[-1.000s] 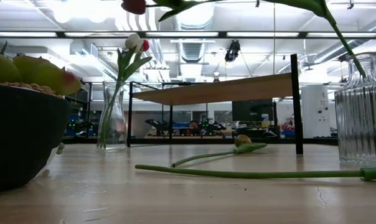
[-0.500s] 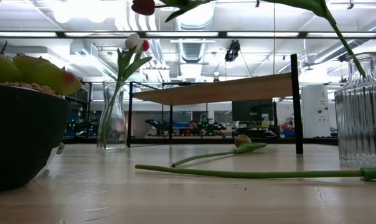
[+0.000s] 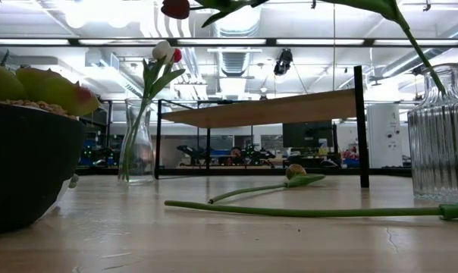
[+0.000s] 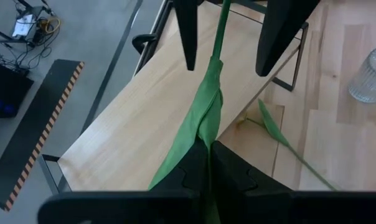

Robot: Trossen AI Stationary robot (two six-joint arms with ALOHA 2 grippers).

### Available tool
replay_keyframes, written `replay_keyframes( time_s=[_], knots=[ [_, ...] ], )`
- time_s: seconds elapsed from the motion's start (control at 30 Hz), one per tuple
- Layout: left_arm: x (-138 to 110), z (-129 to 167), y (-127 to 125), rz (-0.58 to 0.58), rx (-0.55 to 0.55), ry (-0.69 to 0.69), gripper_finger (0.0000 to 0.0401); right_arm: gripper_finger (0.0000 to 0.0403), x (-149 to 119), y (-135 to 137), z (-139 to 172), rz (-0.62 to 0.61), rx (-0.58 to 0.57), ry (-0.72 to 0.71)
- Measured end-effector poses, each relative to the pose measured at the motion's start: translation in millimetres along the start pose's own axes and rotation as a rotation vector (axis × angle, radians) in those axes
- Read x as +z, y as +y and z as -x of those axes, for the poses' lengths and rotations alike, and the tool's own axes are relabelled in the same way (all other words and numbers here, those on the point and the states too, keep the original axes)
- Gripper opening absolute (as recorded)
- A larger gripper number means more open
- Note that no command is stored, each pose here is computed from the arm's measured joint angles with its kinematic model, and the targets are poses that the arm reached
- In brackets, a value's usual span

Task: Pick and place flowers into a vace then onto a shelf
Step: Put the dark red tulip into the left transparent vase

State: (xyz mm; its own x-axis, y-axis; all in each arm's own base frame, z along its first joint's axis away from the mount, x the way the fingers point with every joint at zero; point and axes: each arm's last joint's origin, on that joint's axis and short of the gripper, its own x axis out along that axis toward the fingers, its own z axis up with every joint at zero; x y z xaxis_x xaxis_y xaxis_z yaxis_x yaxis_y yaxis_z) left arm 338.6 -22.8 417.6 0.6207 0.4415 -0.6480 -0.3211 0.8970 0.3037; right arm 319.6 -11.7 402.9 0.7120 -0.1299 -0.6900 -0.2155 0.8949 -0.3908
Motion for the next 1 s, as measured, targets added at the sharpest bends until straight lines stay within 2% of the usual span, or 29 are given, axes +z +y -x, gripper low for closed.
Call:
replay_keyframes(
  time_s=[0.13,0.53,0.77,1.0],
  knots=[
    [0,0,0,0.000,0.000,0.000,0.0000,0.0152,0,0,1,0.000,-0.001,-0.001],
    [0,0,0,0.000,-0.001,0.000,0.0000,0.0015,-6,-6,3,-0.029,-0.025,0.032],
    [0,0,0,-0.011,-0.001,-0.002,0.0010,0.0009,-6,-7,4,-0.051,-0.029,0.030],
    [-1,11,7,-0.040,-0.003,-0.019,0.0089,0.0009,-11,-6,11,-0.066,-0.017,0.059]
  ],
)
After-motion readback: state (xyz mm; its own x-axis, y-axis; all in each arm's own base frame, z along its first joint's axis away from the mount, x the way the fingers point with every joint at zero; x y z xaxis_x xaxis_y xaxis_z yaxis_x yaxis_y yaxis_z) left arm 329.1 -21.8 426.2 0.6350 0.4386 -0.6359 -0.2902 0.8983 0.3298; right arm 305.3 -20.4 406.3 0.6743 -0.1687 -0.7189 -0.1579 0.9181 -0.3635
